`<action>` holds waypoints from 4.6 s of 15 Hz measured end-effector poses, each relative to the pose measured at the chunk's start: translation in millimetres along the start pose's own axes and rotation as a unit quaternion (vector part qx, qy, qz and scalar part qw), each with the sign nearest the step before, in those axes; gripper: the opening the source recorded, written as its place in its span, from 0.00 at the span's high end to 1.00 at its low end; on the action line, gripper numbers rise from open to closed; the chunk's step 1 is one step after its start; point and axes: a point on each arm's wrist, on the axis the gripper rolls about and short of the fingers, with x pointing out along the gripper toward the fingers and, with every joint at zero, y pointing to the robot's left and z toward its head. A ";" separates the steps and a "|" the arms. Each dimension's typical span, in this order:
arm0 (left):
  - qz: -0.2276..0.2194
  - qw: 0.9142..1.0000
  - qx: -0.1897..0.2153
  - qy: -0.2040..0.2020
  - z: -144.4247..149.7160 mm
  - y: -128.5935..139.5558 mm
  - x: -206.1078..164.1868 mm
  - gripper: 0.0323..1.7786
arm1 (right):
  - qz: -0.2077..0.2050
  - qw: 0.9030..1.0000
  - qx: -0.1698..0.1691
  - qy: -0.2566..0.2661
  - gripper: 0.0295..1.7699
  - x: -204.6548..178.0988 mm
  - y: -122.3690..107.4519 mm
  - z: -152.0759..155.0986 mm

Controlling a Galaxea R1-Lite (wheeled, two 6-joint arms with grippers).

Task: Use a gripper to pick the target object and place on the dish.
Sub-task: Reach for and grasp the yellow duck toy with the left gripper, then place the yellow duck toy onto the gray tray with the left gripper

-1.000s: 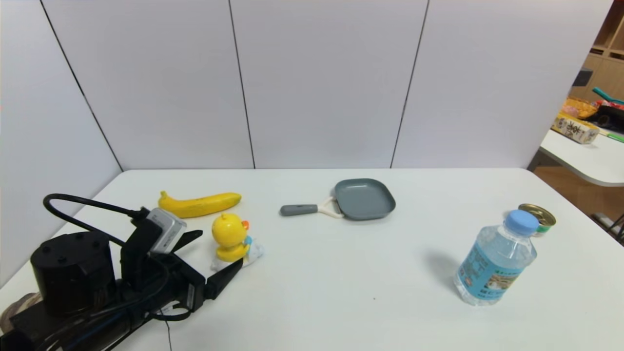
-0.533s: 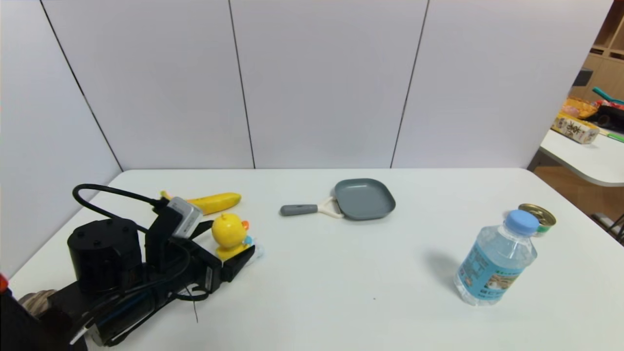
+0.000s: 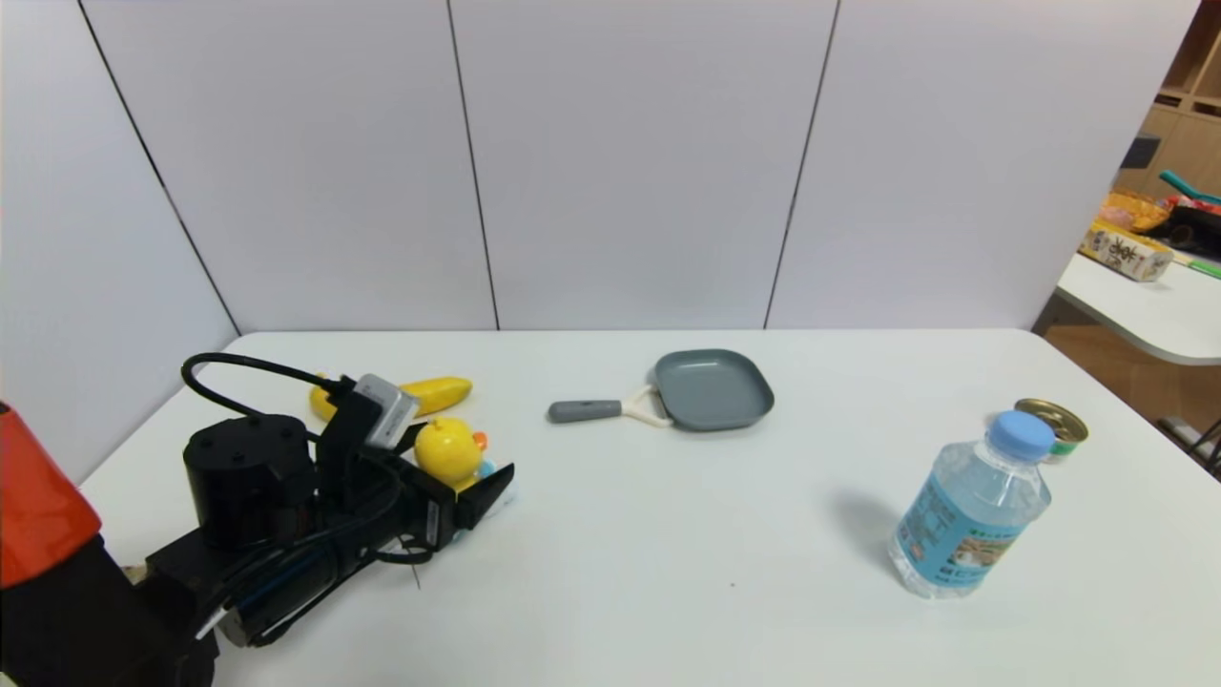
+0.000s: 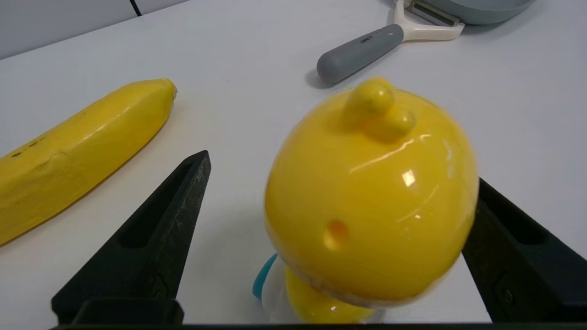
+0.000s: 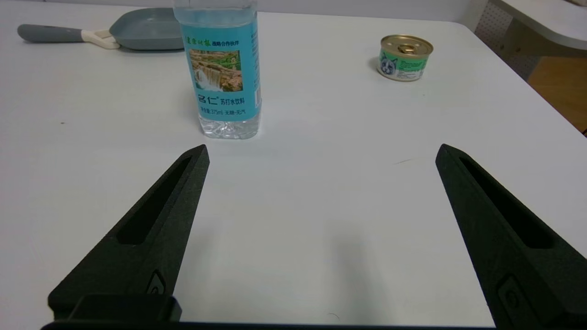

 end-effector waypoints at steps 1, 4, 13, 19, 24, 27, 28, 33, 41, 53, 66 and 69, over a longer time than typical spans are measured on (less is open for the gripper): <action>0.000 1.000 -0.001 0.002 -1.0 0.1 1.3 0.05 | 0.000 1.000 0.000 0.000 0.03 0.0 0.0 0.0; 0.000 1.000 -0.001 0.004 -2.9 0.4 4.4 0.05 | 0.000 1.000 0.000 0.000 0.03 0.0 0.0 0.0; 0.000 1.000 -0.001 0.005 -4.7 0.5 6.5 0.51 | 0.000 1.000 0.000 0.000 0.03 0.0 0.0 0.0; 0.001 1.000 -0.008 0.005 -4.5 0.5 6.2 0.52 | 0.000 1.000 0.000 0.000 0.03 0.0 0.0 0.0; 0.002 1.000 -0.008 -0.018 7.3 1.1 5.1 0.78 | 0.000 1.000 0.000 0.000 0.03 0.0 0.0 0.0; 0.003 0.999 -0.006 -0.035 15.4 1.6 3.1 0.77 | 0.000 1.000 0.000 0.000 0.03 0.0 0.0 0.0; 0.003 0.999 -0.006 -0.038 16.6 1.6 2.5 0.77 | 0.000 1.000 0.000 0.000 0.03 0.0 0.0 0.1; 0.000 0.998 -0.001 -0.064 29.5 0.5 7.3 0.77 | 0.000 1.000 0.000 0.000 0.03 0.0 0.0 0.0; -0.083 0.990 0.016 -0.116 88.5 -45.4 77.4 0.77 | 0.000 1.000 0.000 0.000 0.03 0.0 0.0 0.0; -0.198 0.973 0.030 -0.113 77.7 -94.3 193.7 0.77 | 0.000 1.000 0.000 0.000 0.03 0.0 0.0 0.0; -0.196 0.971 0.030 -0.136 62.0 -100.5 232.6 0.77 | 0.000 1.000 0.000 0.000 0.03 0.0 0.0 0.0; -0.196 0.971 0.028 -0.132 58.2 -100.8 234.4 0.77 | 0.000 1.000 0.000 0.000 0.03 0.0 0.0 0.0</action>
